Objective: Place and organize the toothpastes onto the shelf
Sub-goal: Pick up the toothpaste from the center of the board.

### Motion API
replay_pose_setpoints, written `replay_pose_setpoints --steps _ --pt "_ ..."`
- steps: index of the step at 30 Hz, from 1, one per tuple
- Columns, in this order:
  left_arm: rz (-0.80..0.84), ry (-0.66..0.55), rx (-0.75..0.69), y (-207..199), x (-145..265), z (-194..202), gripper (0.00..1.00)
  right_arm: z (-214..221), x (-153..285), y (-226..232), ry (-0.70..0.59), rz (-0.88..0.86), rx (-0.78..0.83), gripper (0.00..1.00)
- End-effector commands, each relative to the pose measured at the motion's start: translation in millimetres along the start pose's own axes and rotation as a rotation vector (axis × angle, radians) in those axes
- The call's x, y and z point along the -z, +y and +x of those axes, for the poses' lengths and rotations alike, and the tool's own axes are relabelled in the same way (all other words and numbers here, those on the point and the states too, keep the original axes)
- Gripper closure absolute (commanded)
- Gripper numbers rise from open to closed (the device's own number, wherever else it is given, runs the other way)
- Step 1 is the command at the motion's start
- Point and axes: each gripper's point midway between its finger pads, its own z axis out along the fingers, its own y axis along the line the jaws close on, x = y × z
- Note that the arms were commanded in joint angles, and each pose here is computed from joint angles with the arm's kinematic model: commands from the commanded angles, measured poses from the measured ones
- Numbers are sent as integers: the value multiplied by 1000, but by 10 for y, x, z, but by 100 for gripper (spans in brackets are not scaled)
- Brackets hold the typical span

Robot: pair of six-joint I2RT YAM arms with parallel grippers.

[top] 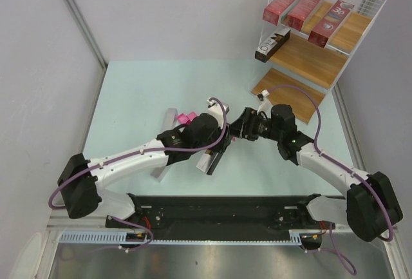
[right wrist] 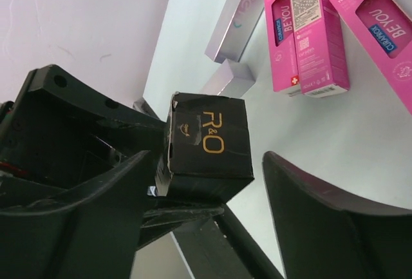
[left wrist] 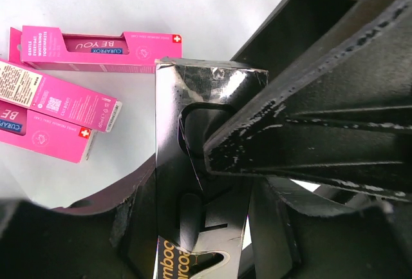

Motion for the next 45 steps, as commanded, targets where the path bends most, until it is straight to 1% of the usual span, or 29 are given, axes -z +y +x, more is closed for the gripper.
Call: replay_pose_setpoints --steps 1,2,3,5,6,8,9,12,15,16,18,19,21,22,23,24,29,33,35,38,39,40,41,42,43,45 --pt "56 -97 -2 -182 116 -364 61 -29 -40 124 -9 -67 16 32" --pt "56 -98 -3 -186 119 -365 61 -32 -37 132 -9 -71 12 36" --pt "54 -100 -2 -182 123 -372 60 -30 -36 138 -7 -74 13 45" --pt "46 -100 -3 -165 120 -367 60 -36 -34 147 -10 -77 14 50" --pt "45 -99 -3 -163 118 -360 60 -34 -33 145 -9 -76 13 56" --pt "40 -99 -3 -153 115 -357 60 -39 -20 158 -12 -77 15 61" --pt "39 -97 -4 -150 104 -346 59 -48 -15 153 -14 -75 16 65" --pt "38 -95 -3 -150 106 -335 57 -57 2 167 -19 -78 20 70" --pt "30 -99 -4 -129 106 -330 53 -69 22 185 -26 -81 24 74" --pt "28 -98 -4 -123 115 -329 47 -86 32 185 -32 -80 24 75" --pt "14 -101 -4 -96 116 -329 39 -100 51 196 -40 -79 29 78" --pt "9 -101 -4 -82 118 -328 28 -118 63 197 -48 -76 30 80" --pt "-4 -109 -3 -56 136 -337 15 -142 94 193 -59 -68 32 84" --pt "-11 -118 -1 -41 159 -355 6 -159 108 188 -66 -65 35 85" --pt "-16 -123 0 -27 173 -363 2 -179 120 172 -75 -58 36 86" --pt "-37 -130 0 19 179 -368 0 -176 137 182 -76 -59 38 86" --pt "-98 -153 -13 146 264 -419 0 -222 191 119 -95 -32 46 87" --pt "-85 -188 4 153 359 -495 0 -314 310 53 -129 -2 50 87" --pt "-28 -236 23 81 444 -611 0 -400 394 2 -156 16 50 87" --pt "74 -272 64 5 542 -747 0 -557 581 17 -218 21 64 88" --pt "103 -274 79 -1 554 -752 0 -593 630 25 -234 23 67 88" --pt "127 -309 120 46 572 -863 0 -640 724 110 -262 6 88 87" --pt "210 -301 129 -50 614 -869 0 -672 788 120 -281 9 94 87" --pt "251 -311 144 -59 659 -873 0 -732 864 125 -309 15 101 87" --pt "288 -343 175 -42 697 -972 0 -771 933 158 -336 15 113 87" --pt "392 -353 194 -136 779 -1001 0 -857 1127 323 -413 -2 164 87"
